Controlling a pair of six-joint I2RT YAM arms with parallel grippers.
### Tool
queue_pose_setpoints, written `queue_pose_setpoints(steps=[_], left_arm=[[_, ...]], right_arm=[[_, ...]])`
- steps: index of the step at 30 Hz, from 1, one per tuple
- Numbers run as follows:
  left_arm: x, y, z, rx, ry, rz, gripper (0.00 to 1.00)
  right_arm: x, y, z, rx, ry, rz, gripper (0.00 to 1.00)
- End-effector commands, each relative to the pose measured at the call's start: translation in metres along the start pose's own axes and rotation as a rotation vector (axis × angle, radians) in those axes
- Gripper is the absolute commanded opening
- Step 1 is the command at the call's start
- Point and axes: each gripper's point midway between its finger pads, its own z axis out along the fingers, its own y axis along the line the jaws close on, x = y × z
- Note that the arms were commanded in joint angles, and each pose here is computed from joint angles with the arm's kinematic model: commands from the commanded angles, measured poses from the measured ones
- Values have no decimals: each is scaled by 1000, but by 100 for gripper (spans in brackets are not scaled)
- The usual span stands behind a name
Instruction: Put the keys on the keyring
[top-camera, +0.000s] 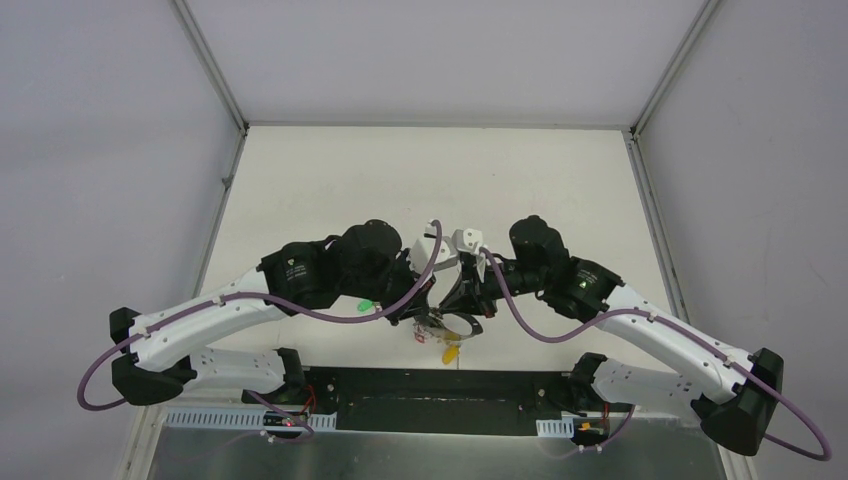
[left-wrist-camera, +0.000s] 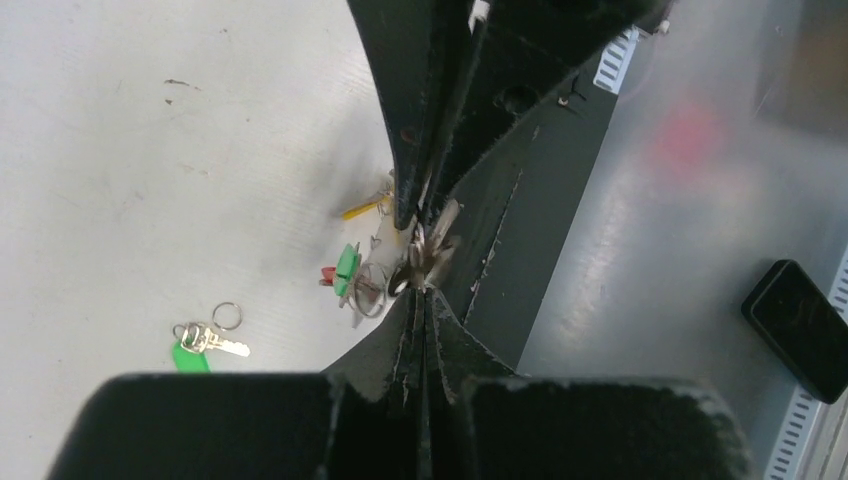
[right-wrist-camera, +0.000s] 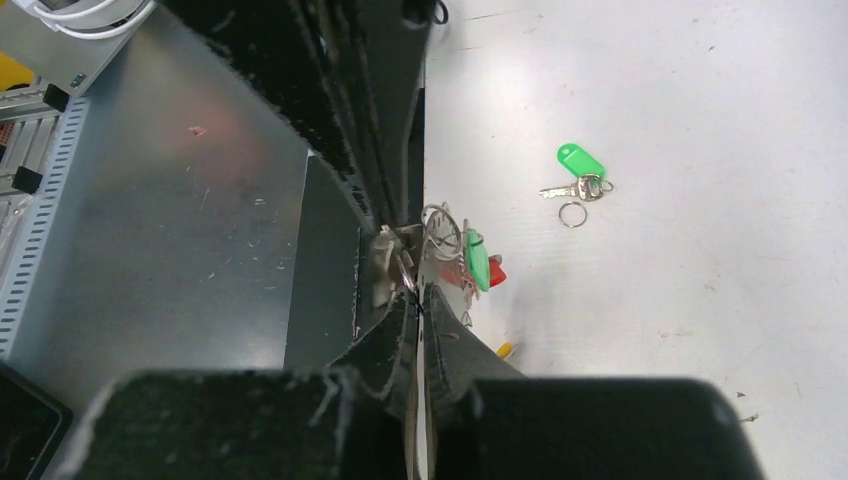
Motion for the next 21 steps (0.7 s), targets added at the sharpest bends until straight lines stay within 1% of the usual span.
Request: queue_pose_setpoints(steps=[1,9,14,21], left_arm=[[-1,-7,-4,4,13,29,0],[-19,5,-11,-91,-44,4,0],[-24,12,-19,-144,-69,3,0],[-22,2,-17,-92,-55,25,0]], right_arm=[[-44,0,-7,22,-128,-107,0],[-43,14,-5,-74,-128,-136,0],[-42,23,-5,-132,-127,-152,0],[-41,27,-4,-166,-125,-169,0]])
